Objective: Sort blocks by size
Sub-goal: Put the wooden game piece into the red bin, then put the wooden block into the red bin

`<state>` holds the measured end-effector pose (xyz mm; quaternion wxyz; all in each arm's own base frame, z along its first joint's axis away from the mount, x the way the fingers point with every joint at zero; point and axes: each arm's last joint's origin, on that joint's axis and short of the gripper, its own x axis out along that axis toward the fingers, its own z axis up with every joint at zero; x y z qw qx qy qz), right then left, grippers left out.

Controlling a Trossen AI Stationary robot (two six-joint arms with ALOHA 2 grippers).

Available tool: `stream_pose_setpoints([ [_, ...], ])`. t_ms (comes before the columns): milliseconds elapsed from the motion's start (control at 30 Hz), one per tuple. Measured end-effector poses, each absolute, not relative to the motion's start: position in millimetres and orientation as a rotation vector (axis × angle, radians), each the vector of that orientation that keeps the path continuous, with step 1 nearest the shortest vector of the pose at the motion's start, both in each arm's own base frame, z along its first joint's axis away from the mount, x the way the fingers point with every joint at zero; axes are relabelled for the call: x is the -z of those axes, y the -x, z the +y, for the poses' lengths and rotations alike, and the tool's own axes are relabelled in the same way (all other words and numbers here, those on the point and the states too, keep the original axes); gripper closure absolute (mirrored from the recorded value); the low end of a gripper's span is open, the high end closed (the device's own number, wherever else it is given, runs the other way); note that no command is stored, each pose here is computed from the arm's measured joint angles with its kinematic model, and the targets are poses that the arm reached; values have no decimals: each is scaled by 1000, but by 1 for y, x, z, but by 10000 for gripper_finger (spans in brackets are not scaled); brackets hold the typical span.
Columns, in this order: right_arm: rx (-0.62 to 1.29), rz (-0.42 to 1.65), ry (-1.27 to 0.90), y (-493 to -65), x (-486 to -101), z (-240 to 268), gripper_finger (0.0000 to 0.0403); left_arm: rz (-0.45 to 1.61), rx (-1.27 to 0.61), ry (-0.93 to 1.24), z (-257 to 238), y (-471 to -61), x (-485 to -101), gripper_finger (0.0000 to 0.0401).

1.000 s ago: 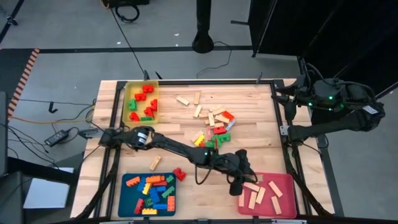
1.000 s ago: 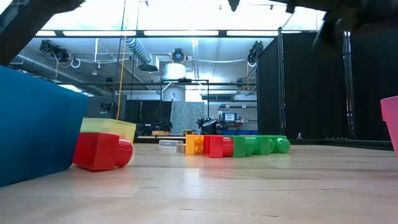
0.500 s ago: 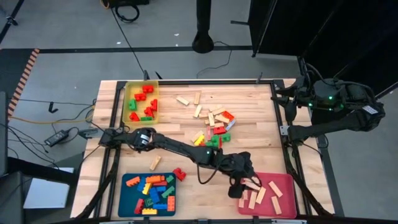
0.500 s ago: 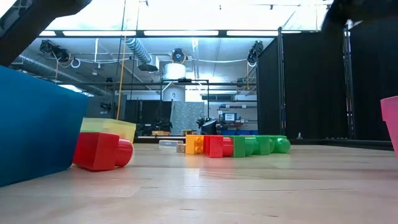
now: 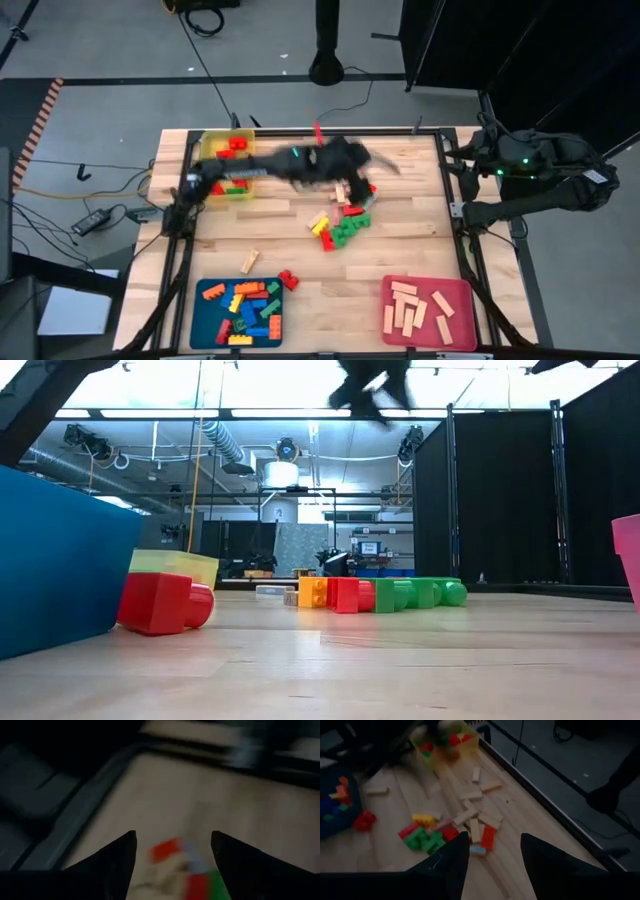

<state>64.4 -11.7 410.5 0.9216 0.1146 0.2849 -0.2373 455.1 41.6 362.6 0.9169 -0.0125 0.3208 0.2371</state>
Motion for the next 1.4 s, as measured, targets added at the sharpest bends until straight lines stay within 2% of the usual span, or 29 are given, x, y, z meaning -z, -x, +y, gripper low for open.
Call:
stream_pose_setpoints([
  [167,486,614,-213,-63,-409,-12,211,784,-730,187,119,-427,-341,142],
  [333,460,634,-138,-62,-408,-12,211,915,-776,223,156,-415,-303,142],
  [567,440,648,-78,-62,-408,-12,211,998,-546,251,167,-410,-285,142],
  [833,441,646,-82,-63,-408,-12,211,1075,-304,12,189,-398,-283,142],
  [1067,457,636,-125,-63,-409,-12,211,1217,-180,98,211,-371,-249,142],
  [1267,491,625,-117,-62,-409,-13,211,1311,-4,-4,206,-360,-217,142],
  [1400,525,611,-114,-62,-410,-14,211,1368,39,-51,208,-350,-197,142],
])
